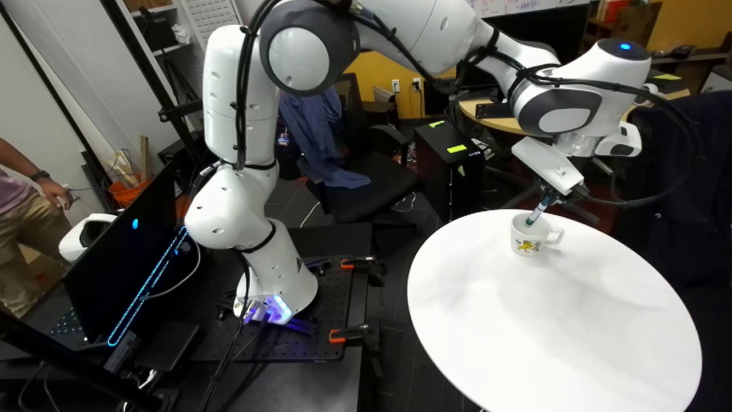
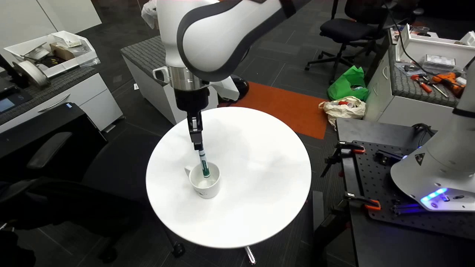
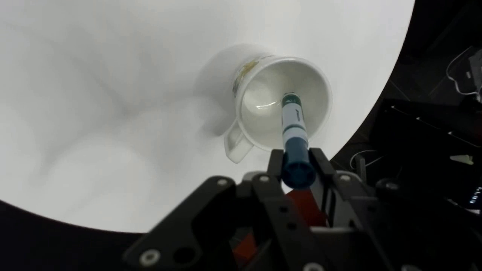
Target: Put the pen on the table
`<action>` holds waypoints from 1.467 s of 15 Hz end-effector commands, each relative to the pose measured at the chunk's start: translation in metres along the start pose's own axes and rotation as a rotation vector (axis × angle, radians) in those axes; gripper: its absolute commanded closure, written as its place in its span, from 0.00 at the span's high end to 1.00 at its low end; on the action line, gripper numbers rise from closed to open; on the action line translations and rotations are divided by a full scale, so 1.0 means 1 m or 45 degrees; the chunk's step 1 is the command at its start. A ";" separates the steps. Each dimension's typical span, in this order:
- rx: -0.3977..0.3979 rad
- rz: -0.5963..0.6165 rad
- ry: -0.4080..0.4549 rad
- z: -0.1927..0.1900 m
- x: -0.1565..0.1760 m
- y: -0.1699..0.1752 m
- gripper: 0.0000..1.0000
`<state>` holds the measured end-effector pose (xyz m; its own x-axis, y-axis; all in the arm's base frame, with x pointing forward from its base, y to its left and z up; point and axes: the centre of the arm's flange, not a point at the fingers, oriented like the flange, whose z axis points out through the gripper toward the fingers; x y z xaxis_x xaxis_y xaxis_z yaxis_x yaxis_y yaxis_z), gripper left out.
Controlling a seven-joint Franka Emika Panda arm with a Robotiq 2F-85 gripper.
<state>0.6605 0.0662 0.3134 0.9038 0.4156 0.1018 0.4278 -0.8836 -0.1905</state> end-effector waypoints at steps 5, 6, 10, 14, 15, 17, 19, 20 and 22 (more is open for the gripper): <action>-0.110 0.031 0.111 -0.037 -0.037 -0.020 0.06; -0.123 0.032 0.133 -0.042 -0.041 -0.021 0.06; -0.191 0.085 0.229 -0.058 -0.053 -0.019 0.06; -0.258 0.191 0.316 -0.072 -0.066 -0.003 0.06; -0.266 0.224 0.334 -0.076 -0.070 0.004 0.06; -0.286 0.295 0.363 -0.081 -0.074 0.017 0.06; -0.297 0.380 0.382 -0.085 -0.078 0.038 0.06; -0.295 0.417 0.386 -0.085 -0.079 0.047 0.06; -0.297 0.498 0.383 -0.085 -0.084 0.068 0.06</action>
<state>0.6120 -0.0267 0.3770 0.9366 0.0808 0.3409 0.1037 -0.9934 -0.0495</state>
